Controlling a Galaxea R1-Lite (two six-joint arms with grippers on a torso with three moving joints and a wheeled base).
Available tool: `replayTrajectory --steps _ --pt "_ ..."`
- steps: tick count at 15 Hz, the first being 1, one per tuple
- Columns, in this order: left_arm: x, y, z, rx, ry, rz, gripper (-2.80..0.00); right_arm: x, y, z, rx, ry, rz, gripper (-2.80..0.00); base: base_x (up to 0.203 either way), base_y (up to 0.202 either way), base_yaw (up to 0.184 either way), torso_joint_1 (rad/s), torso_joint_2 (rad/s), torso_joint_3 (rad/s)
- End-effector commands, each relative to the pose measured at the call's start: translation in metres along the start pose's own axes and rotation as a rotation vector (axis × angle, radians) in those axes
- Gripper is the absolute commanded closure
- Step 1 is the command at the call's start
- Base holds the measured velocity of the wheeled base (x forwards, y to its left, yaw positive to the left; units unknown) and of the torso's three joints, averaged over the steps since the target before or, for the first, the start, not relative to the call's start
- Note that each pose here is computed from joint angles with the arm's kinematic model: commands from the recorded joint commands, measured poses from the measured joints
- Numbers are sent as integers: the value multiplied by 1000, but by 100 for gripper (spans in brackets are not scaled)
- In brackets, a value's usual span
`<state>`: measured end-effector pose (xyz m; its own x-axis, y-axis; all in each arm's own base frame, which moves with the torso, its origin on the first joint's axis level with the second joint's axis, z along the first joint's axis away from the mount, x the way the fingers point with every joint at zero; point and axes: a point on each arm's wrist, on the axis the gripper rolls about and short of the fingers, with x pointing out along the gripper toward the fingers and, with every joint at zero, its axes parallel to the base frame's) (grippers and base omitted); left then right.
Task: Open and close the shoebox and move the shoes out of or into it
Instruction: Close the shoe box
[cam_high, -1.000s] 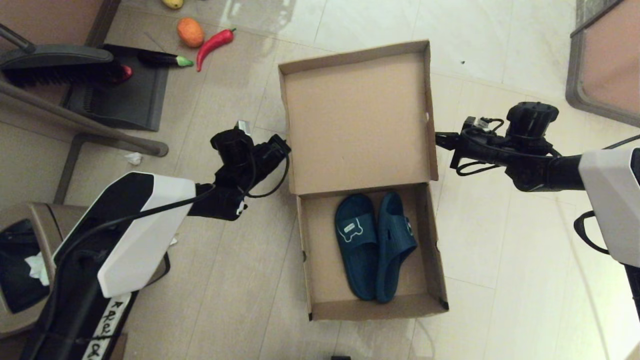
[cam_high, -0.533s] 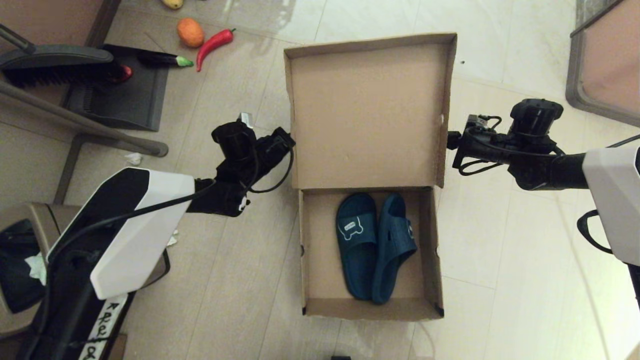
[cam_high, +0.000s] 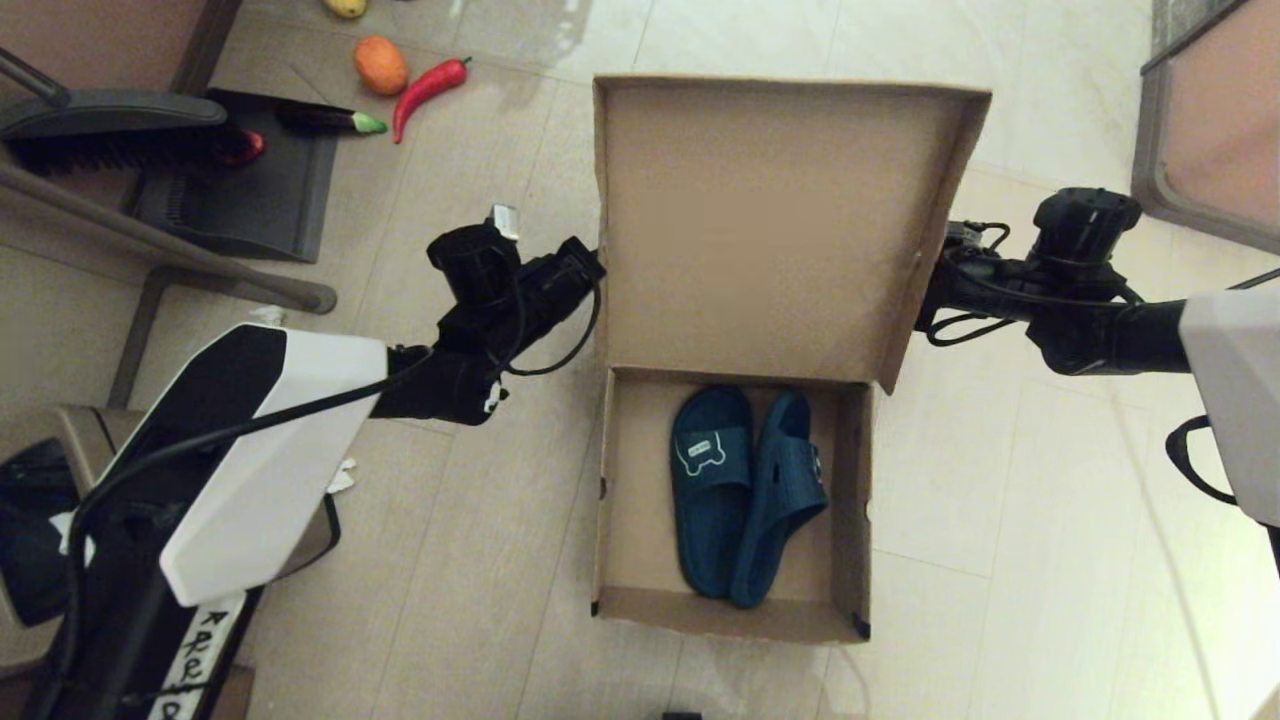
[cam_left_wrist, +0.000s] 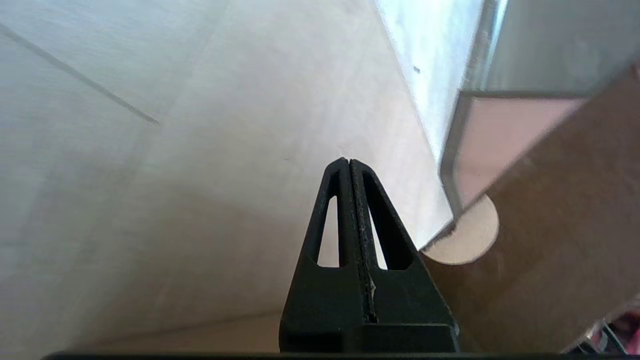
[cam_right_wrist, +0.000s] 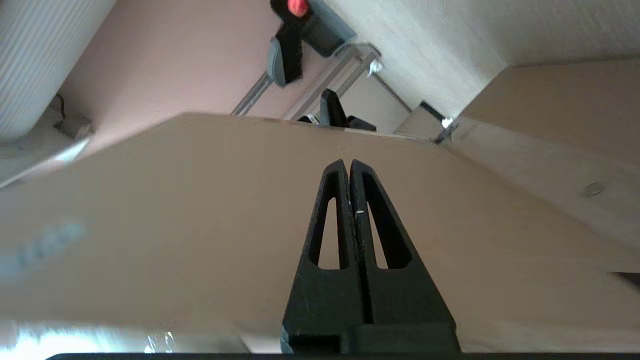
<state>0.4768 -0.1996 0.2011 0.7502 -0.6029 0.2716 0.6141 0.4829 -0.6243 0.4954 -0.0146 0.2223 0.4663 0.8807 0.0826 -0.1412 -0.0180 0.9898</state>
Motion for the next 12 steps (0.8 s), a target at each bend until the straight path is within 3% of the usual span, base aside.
replayTrajectory --steps 1,9,12 --pt "1 -17 6 0 -11 -33 0 -6 8 0 -11 27 4 0 0 0 0 0 0 0" --pt "-7 -61 31 6 -33 -80 0 -46 44 -3 -61 196 -11 0 0 0 0 0 0 0" --pt "-12 -68 35 4 -31 -78 0 -53 54 -7 24 258 -33 0 0 0 0 0 0 0"
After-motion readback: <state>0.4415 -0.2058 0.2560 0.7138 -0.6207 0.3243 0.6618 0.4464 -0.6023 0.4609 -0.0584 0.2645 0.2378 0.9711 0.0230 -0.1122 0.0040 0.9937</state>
